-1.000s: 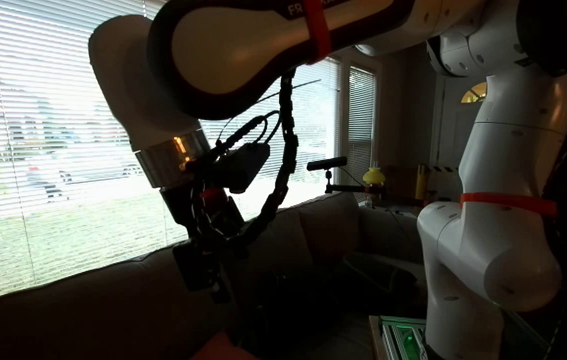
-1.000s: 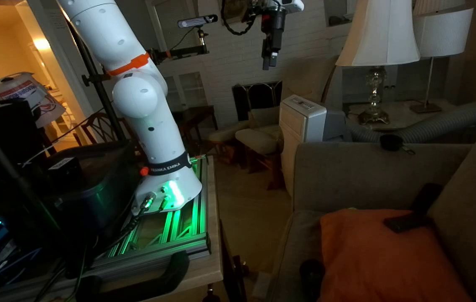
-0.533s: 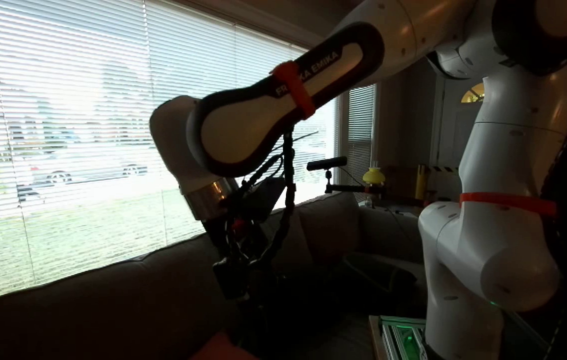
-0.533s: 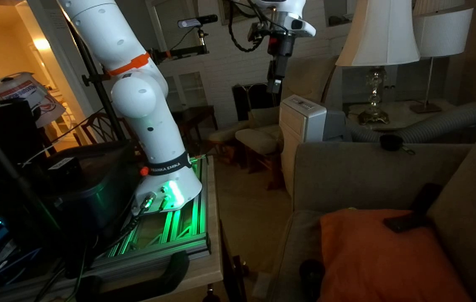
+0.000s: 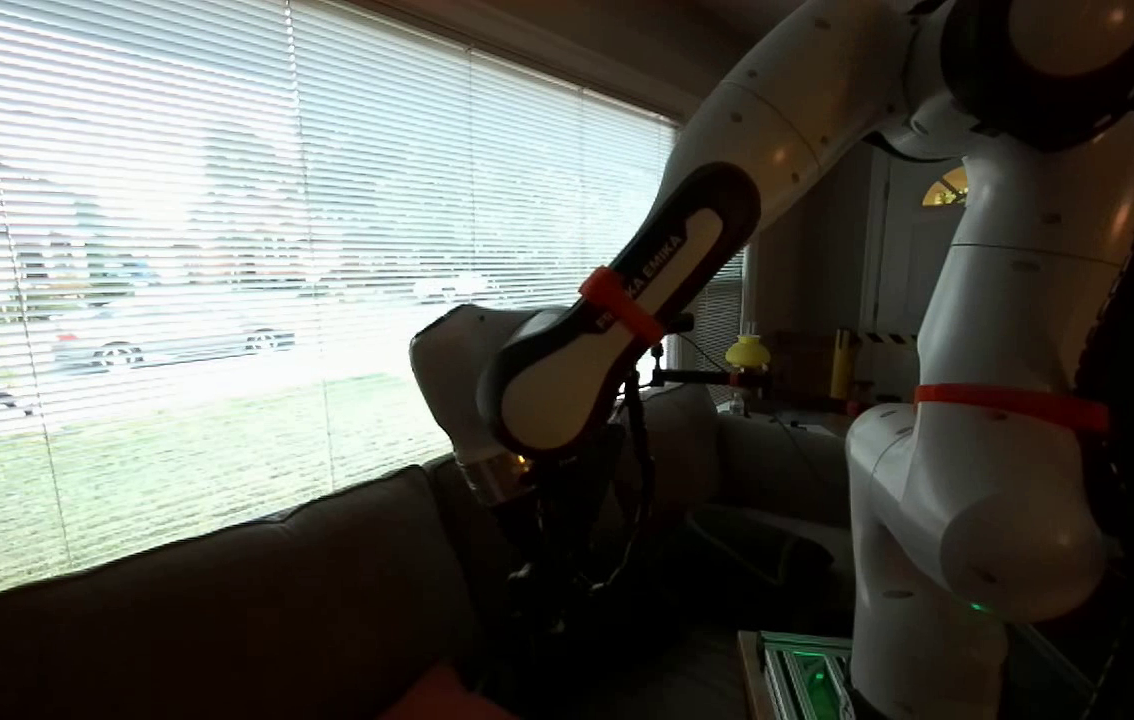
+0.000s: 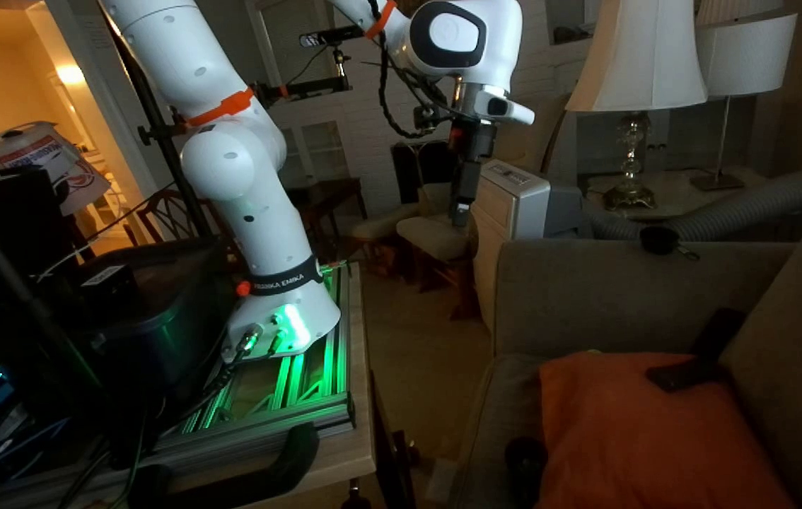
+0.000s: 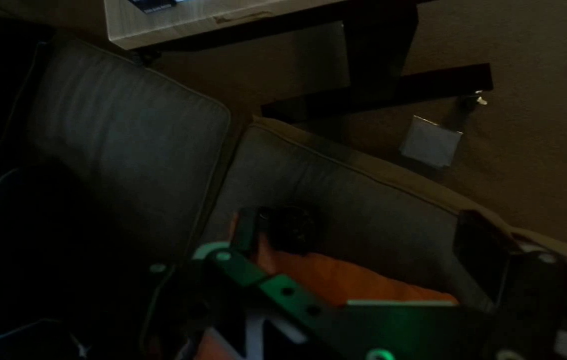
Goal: Put the black mug on the orange pillow
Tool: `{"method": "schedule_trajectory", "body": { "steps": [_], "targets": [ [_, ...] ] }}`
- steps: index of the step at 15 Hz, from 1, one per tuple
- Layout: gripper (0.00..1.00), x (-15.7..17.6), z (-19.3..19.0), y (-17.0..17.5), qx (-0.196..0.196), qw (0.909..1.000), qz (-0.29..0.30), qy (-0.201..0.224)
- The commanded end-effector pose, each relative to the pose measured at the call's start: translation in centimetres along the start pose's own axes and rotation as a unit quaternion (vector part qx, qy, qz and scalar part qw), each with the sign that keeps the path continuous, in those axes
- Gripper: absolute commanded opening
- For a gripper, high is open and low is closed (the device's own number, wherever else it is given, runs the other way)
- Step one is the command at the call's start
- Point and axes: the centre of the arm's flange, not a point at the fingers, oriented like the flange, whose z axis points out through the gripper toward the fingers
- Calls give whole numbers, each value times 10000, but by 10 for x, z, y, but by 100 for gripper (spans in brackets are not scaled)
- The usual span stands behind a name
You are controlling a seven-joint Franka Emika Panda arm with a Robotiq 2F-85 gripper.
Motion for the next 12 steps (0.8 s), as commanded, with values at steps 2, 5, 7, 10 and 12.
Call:
{"method": "schedule_trajectory", "body": {
  "steps": [2, 5, 7, 10, 12],
  "targets": [
    [100, -2, 18, 9, -156, 9996, 180, -154],
    [100, -1, 24, 11, -197, 9992, 256, -218],
    [100, 0, 24, 11, -199, 9992, 264, -216],
    [100, 2, 43, 22, 26, 9995, 292, -85],
    [100, 8, 62, 36, 133, 9992, 366, 88]
  ]
}}
